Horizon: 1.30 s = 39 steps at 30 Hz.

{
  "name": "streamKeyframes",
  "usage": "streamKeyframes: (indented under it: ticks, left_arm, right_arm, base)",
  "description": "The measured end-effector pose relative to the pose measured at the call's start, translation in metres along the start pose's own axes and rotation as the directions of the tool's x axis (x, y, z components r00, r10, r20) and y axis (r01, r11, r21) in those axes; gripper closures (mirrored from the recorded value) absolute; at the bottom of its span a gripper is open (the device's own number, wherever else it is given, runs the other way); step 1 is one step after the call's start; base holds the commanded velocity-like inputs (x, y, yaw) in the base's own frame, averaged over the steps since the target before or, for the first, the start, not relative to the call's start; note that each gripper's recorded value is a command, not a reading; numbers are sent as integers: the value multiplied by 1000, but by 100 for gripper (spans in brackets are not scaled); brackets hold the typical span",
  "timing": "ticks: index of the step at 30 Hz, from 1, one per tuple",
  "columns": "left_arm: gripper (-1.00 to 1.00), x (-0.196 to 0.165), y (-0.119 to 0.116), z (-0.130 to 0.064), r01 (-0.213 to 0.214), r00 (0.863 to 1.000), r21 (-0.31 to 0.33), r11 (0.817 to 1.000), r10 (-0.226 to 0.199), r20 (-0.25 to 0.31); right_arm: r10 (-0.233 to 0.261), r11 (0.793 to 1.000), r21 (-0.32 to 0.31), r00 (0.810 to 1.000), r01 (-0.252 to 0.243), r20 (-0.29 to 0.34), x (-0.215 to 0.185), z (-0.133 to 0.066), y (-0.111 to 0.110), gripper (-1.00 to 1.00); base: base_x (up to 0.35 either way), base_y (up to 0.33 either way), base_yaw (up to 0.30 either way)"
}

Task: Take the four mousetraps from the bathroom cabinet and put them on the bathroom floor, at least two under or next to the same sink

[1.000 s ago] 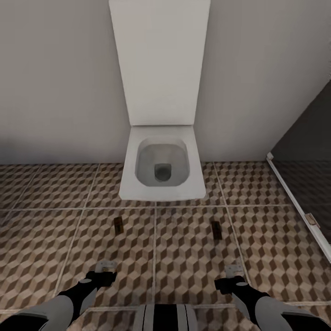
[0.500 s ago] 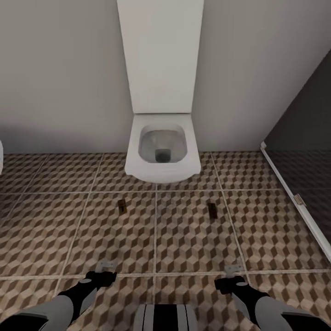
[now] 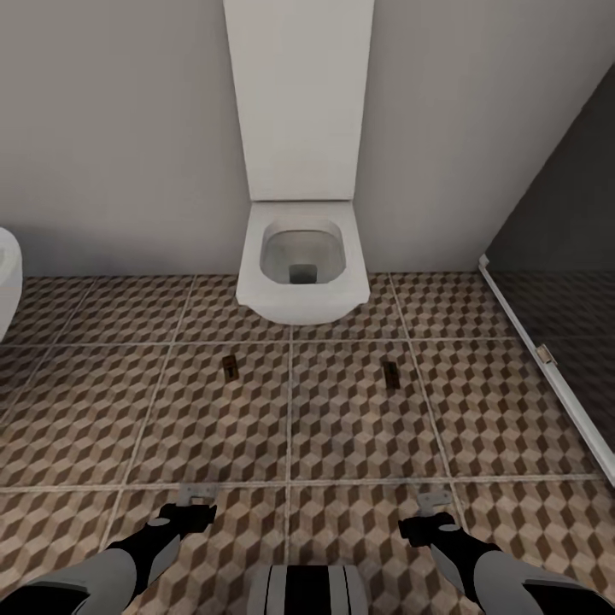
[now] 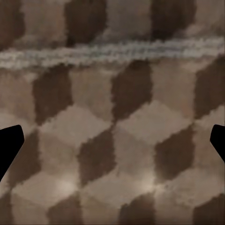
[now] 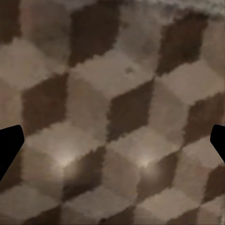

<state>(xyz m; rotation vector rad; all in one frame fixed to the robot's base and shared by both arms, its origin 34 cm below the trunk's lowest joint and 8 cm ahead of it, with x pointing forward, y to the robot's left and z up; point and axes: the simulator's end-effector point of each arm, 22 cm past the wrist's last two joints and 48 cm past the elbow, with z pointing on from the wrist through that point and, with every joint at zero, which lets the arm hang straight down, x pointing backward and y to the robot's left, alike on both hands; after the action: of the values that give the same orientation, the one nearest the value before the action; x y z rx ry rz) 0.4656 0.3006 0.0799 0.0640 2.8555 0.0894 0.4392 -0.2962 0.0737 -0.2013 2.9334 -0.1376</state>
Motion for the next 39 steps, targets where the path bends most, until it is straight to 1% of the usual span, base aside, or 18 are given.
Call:
streamKeyframes:
  ticks: [39]
  left_arm:
    - [-100, -1, -1, -1, 4, 1000, -7, 1000, -4, 0]
  right_arm:
    - [1, 1000, 2, 1000, -1, 5, -2, -1, -1, -100]
  base:
    - [-3, 0, 0]
